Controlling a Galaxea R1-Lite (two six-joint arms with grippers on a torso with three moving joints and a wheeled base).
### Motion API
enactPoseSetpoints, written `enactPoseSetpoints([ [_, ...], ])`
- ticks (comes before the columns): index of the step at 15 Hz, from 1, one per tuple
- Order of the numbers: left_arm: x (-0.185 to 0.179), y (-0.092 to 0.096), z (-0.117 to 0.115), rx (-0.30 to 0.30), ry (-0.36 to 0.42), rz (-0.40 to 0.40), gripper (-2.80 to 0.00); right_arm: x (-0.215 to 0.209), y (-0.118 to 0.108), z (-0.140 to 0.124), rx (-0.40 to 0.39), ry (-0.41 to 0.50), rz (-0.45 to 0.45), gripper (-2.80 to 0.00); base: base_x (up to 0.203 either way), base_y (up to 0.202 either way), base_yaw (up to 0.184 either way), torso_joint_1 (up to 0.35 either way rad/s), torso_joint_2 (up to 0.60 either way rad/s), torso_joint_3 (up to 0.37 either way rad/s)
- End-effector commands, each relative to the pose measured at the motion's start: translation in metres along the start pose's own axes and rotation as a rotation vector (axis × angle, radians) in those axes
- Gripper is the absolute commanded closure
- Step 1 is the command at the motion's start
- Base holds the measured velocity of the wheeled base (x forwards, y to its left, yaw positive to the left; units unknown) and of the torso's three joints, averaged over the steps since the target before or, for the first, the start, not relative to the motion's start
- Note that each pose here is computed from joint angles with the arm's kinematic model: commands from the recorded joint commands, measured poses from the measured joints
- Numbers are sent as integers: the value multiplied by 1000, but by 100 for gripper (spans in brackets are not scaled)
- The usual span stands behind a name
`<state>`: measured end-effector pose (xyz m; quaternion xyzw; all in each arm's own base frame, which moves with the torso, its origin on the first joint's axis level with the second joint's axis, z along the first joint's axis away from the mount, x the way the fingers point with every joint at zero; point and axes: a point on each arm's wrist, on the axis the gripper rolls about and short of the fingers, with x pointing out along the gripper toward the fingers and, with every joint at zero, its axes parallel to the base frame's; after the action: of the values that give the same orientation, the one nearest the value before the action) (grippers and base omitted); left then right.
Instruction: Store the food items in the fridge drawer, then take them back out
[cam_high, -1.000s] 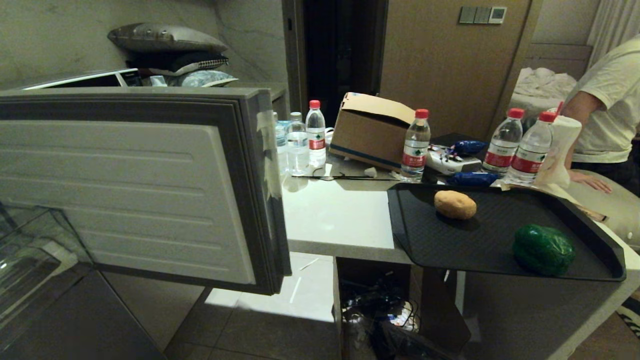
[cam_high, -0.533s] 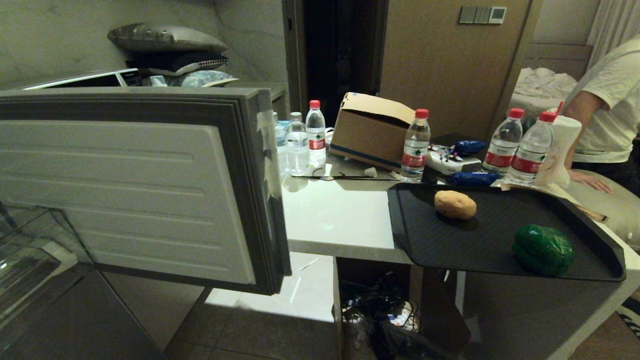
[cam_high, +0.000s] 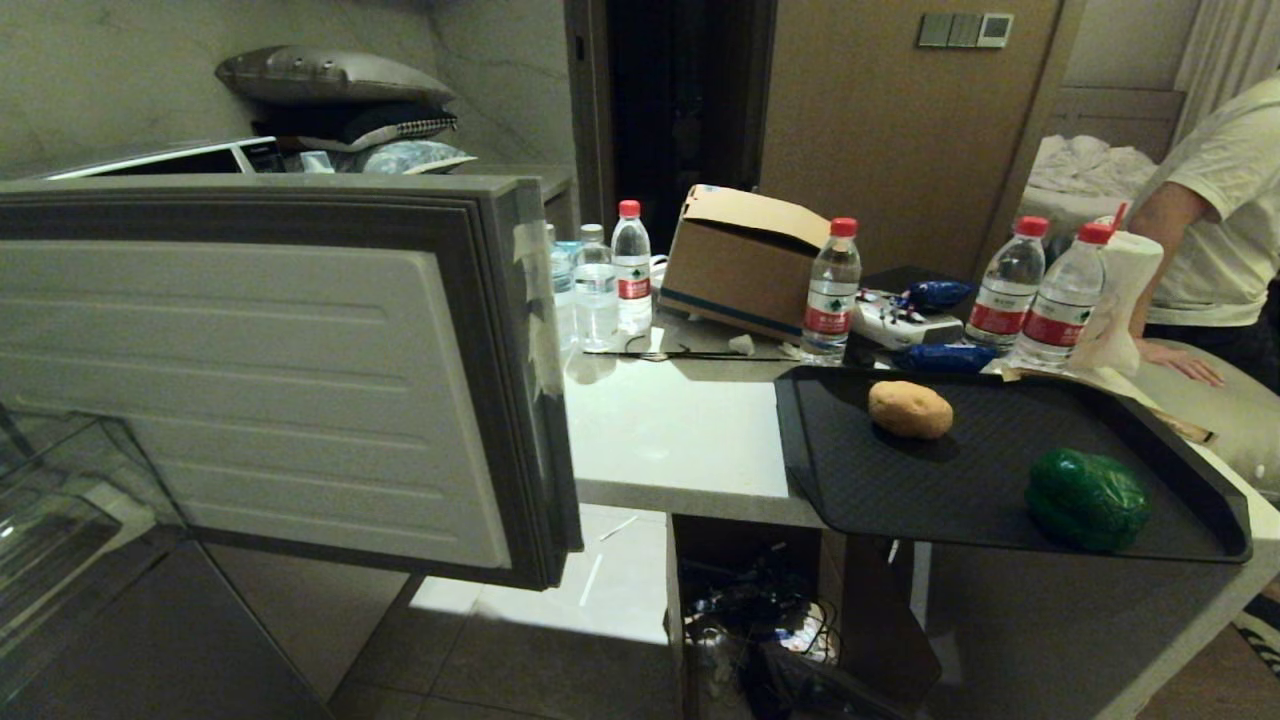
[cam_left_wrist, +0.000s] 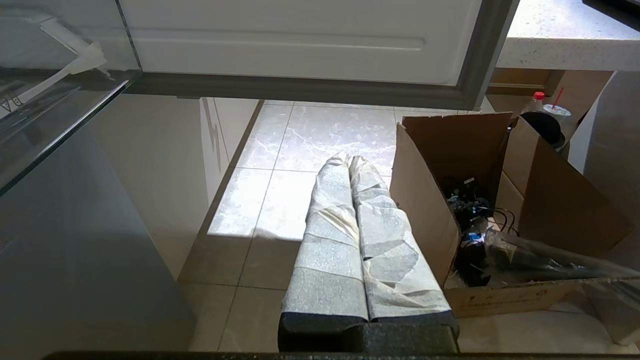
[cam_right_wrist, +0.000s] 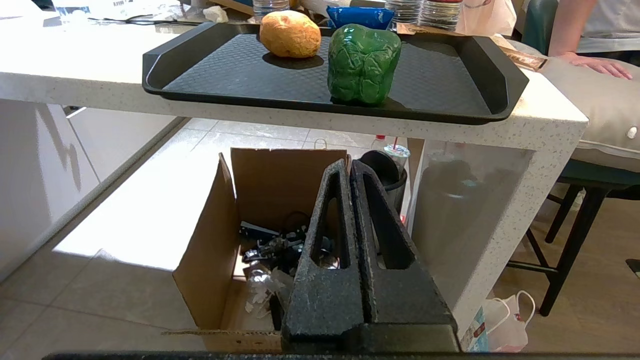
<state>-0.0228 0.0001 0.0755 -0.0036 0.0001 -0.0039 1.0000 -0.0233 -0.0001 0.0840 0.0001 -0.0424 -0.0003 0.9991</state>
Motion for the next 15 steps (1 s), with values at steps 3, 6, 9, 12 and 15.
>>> enactPoseSetpoints([
  [3,0,0,0,0,1,0,0,2,0,-9,-8,30,1,0,0,0,0,0,0,0],
  [6,0,0,0,0,0,0,0,2,0,-9,-3,30,1,0,0,0,0,0,0,0],
  [9,0,0,0,0,1,0,0,2,0,-9,12,30,-10,0,0,0,0,0,0,0],
  [12,0,0,0,0,1,0,0,2,0,-8,19,30,-12,0,0,0,0,0,0,0],
  [15,0,0,0,0,1,0,0,2,0,-8,35,29,-15,0,0,0,0,0,0,0],
])
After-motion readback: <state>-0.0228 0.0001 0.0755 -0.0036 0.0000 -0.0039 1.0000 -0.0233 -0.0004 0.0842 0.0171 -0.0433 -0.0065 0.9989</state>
